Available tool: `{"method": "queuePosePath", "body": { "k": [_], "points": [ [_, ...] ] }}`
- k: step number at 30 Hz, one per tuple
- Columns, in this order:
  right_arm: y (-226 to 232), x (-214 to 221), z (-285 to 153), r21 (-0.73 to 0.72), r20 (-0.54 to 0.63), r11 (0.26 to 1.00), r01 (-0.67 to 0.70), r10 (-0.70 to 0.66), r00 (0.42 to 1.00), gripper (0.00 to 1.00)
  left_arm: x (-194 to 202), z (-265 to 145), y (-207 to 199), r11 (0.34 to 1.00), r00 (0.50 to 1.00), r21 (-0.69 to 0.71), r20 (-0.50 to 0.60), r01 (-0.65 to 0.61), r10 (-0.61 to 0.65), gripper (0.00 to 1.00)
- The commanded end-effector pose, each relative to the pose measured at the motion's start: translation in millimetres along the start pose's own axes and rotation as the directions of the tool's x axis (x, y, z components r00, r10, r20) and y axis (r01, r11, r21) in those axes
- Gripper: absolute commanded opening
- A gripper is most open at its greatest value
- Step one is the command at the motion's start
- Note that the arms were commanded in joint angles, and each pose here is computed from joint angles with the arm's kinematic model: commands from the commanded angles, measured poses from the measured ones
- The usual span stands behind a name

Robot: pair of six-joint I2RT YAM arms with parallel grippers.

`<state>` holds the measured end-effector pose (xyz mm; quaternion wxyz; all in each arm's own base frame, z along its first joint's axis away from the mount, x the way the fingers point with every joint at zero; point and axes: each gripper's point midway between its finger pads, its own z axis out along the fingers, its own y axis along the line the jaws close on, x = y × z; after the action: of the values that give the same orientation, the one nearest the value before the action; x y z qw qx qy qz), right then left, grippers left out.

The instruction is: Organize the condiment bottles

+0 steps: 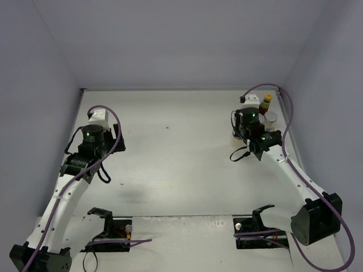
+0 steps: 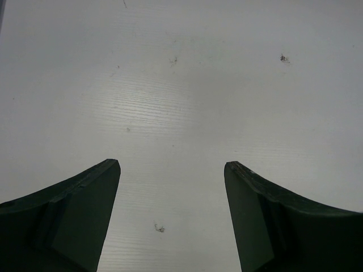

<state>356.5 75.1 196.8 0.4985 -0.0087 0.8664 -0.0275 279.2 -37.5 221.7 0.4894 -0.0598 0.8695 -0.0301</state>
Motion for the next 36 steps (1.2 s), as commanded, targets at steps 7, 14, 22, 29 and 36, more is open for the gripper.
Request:
{"method": "queuePosePath", "body": {
  "k": [7, 14, 22, 29, 36],
  "points": [
    [-68.9, -43.6, -27.0, 0.202, 0.154, 0.955, -0.219, 0.190, 0.970, 0.00, -25.5, -2.7, -6.9, 0.999, 0.996, 0.031, 0.089, 0.028, -0.030, 0.74],
    [-96.8, -44.0, -26.4, 0.265, 0.180, 0.917, -0.299, 0.258, 0.949, 0.00, -25.3, -2.8, -7.9, 0.999, 0.996, 0.035, 0.088, 0.028, -0.031, 0.74],
    [-105.0, -24.8, -7.8, 0.302, 0.168, 0.891, -0.339, 0.300, 0.939, 0.00, -25.9, -3.8, -7.1, 0.999, 0.995, 0.033, 0.090, 0.029, -0.032, 0.74],
    [-101.0, -6.4, 9.8, 0.293, 0.133, 0.893, -0.340, 0.314, 0.940, 0.00, -25.7, -3.5, -6.8, 0.999, 0.995, 0.032, 0.091, 0.030, -0.032, 0.74],
    [-94.5, 16.1, 22.2, 0.275, 0.106, 0.895, -0.352, 0.335, 0.936, 0.00, -24.9, -2.4, -7.1, 0.999, 0.996, 0.030, 0.086, 0.028, -0.031, 0.74]
  ]
}}
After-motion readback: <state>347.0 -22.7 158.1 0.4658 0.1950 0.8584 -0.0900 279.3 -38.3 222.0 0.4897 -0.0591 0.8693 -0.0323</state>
